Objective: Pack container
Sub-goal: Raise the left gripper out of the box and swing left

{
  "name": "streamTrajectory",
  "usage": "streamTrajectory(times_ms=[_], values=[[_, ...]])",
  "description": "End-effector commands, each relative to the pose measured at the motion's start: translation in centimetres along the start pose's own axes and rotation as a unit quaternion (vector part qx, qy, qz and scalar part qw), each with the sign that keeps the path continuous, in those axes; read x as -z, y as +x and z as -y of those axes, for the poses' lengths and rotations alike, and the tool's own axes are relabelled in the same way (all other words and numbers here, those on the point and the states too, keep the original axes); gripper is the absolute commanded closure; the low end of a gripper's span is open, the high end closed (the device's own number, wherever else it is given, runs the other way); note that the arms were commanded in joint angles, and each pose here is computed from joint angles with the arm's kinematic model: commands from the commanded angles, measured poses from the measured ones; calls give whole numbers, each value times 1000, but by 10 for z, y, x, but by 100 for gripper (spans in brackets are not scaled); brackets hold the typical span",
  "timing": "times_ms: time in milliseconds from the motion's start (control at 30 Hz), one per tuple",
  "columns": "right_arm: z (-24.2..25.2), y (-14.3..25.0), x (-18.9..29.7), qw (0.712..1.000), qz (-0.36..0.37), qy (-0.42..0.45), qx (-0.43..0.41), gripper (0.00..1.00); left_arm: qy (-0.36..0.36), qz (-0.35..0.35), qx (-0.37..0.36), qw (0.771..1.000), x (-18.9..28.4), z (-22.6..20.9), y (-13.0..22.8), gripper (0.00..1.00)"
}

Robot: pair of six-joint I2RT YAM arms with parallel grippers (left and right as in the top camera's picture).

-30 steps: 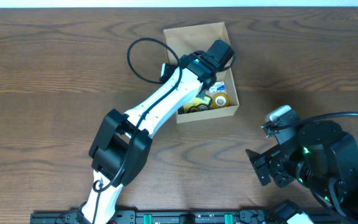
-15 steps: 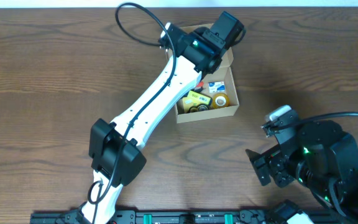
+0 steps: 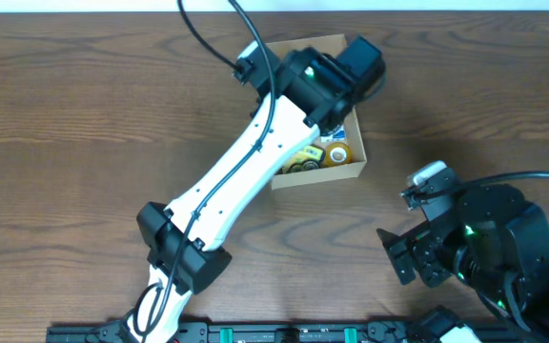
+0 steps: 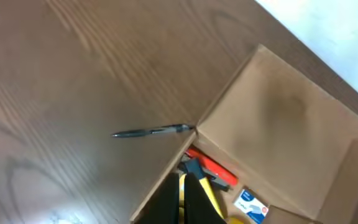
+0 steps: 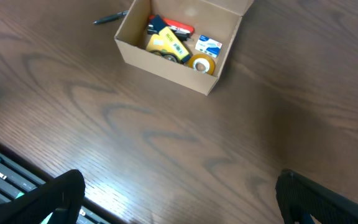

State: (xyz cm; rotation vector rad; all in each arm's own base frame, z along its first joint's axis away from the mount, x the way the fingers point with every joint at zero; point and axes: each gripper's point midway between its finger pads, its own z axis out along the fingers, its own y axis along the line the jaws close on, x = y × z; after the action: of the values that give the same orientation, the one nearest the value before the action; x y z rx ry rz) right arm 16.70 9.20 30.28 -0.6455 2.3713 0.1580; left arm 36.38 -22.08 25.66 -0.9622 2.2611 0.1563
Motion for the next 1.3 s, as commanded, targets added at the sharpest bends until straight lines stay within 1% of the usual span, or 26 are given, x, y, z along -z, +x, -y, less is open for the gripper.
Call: streamTrajectory(times_ms=[0, 67, 133, 200, 300, 467, 633, 867, 933, 1000, 1033, 1100, 1133, 1233, 1267], values=[[5, 0, 0, 1000, 1, 11, -13, 1, -19, 21, -94, 995, 9, -14, -11, 94], [5, 0, 0, 1000, 1, 11, -14, 1, -20, 23, -126, 992, 9, -14, -11, 94], [5, 0, 0, 1000, 1, 11, -14, 1, -25, 33, -131, 991, 6, -16, -19, 94], [5, 0, 0, 1000, 1, 11, -14, 1, -33, 39, -131, 990, 2, -19, -30, 94], [5, 0, 0, 1000, 1, 11, -14, 1, -42, 27, -162, 986, -4, -28, -44, 94], [5, 0, 0, 1000, 1, 11, -13, 1, -58, 27, -211, 975, -10, -45, -77, 94], [5, 0, 0, 1000, 1, 11, -13, 1, -67, 35, -294, 953, -19, -58, -118, 94], [5, 0, 0, 1000, 1, 11, -14, 1, -79, 25, -394, 915, -39, -70, -150, 94], [5, 0, 0, 1000, 1, 11, -13, 1, -60, -7, -431, 900, -45, -73, -145, 94], [5, 0, 0, 1000, 1, 11, -13, 1, -25, -62, -479, 875, -49, -76, -130, 94], [5, 0, 0, 1000, 1, 11, -13, 1, -16, -87, -492, 866, -50, -82, -124, 94], [5, 0, 0, 1000, 1, 11, -13, 1, -20, -122, -502, 856, -50, -97, -119, 94], [5, 0, 0, 1000, 1, 11, -14, 1, -19, -126, -500, 857, -52, -101, -121, 94], [5, 0, 0, 1000, 1, 11, -13, 1, 43, -153, -532, 832, -42, -104, -115, 94], [5, 0, 0, 1000, 1, 11, -13, 1, 59, -154, -530, 831, -37, -106, -116, 94]])
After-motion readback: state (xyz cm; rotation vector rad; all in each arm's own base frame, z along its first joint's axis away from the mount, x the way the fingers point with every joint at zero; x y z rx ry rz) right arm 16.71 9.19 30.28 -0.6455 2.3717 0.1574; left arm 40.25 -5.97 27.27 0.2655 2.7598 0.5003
